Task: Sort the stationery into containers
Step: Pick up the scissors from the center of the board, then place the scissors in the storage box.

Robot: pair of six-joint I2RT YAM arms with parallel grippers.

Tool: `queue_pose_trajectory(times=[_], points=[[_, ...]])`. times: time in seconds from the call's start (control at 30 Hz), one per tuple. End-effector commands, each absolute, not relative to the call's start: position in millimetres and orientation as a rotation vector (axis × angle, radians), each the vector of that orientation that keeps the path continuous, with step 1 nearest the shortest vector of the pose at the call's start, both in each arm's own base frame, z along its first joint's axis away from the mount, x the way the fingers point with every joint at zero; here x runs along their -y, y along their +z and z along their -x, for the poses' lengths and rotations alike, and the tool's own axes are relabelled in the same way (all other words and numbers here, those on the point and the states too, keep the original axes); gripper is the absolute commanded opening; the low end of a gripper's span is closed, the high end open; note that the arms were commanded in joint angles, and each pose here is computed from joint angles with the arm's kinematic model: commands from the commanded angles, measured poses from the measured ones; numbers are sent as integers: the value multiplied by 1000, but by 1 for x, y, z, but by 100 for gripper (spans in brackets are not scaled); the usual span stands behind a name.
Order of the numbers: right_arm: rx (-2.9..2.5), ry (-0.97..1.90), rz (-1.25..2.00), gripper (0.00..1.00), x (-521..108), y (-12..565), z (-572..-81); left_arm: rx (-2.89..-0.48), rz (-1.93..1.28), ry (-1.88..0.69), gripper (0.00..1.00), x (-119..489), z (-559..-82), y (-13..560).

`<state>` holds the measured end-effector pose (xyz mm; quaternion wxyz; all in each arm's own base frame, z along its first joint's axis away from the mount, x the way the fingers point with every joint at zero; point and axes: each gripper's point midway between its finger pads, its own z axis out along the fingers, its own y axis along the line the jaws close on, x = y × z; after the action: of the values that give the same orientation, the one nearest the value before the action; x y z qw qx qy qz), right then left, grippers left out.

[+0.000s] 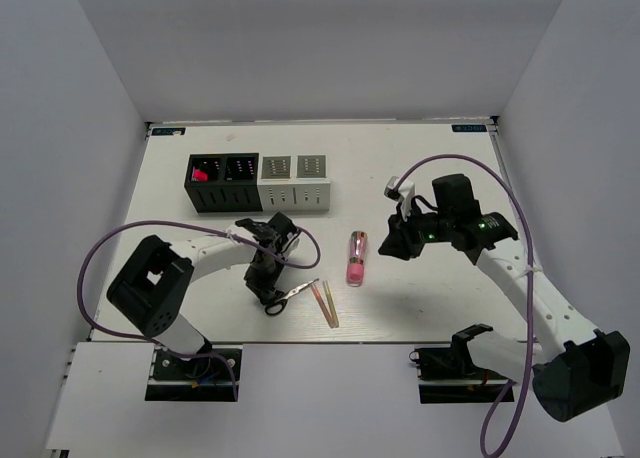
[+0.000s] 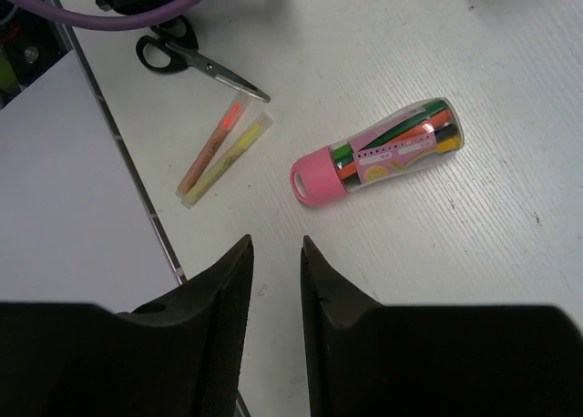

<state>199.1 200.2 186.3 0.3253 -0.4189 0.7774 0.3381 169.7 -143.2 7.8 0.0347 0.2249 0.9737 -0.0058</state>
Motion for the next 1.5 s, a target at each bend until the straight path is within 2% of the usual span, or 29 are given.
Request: queue_pose_trajectory(times=[0.0, 0.13, 0.23, 0.33, 0.37, 0.47, 0.53, 0.6, 0.63, 0.67, 0.77, 0.83, 0.9, 0.93, 1.0, 1.03, 1.07, 1.1, 1.17, 1.2, 1.27, 1.47], points=[[-1990, 914, 1082, 31, -202, 196, -199, -3002, -711, 67, 23, 135, -159, -18], [-1984, 920, 1072, 31, -200, 199, -198, -3024, -728, 91, 4, 133, -152, -24], [-1981, 927, 1063, 32, -199, 200, -199, -3035, -721, 85, 1, 134, -150, -23], [-1997, 914, 1024, 46, -197, 201, -203, -3010, -665, 51, 1, 143, -164, -3], [-2005, 903, 1020, 66, -195, 199, -203, -2962, -645, -3, 1, 150, -171, 11], [-2003, 884, 1020, 67, -193, 199, -205, -2876, -598, -40, 1, 159, -188, 59], [-2000, 891, 1037, 54, -193, 198, -203, -2816, -591, 23, 1, 155, -202, 92], [-1987, 907, 1052, 31, -194, 200, -200, -2645, -571, 70, 1, 157, -237, 146], [-1986, 907, 1054, 17, -194, 200, -200, -2614, -567, 102, 1, 154, -243, 159], [-1981, 905, 1056, 14, -194, 201, -200, -2549, -538, 181, 1, 147, -258, 191], [-1975, 889, 1056, 17, -193, 201, -202, -2372, -544, 457, 1, 121, -292, 238], [-1979, 886, 1049, 19, -192, 201, -201, -2232, -580, 733, 1, 98, -316, 265], [-1975, 882, 1050, 19, -192, 202, -201, -2094, -673, 873, 1, 98, -342, 286], [-1977, 882, 1050, 19, -192, 202, -201, -2026, -658, 1054, 1, 84, -346, 294], [-1973, 878, 1048, 20, -191, 203, -201, -1859, -682, 1233, 1, 85, -373, 320], [-1970, 877, 1051, 20, -192, 203, -201, -1834, -729, 1294, 1, 86, -380, 313], [-1975, 878, 1048, 20, -191, 202, -201, -1771, -622, 1275, 1, 90, -392, 328], [-1971, 876, 1050, 20, -192, 202, -202, -1708, -699, 1397, 1, 87, -398, 345], [-1976, 887, 1047, 20, -192, 202, -200, -1642, -640, 1413, 1, 93, -414, 356], [-1971, 895, 1049, 20, -193, 202, -199, -1597, -739, 1497, 1, 93, -421, 363], [-1972, 894, 1045, 20, -193, 203, -201, -1497, -742, 1572, 1, 97, -429, 378], [-1980, 893, 1050, 20, -193, 201, -201, -1586, -667, 1622, 1, 60, -439, 379]])
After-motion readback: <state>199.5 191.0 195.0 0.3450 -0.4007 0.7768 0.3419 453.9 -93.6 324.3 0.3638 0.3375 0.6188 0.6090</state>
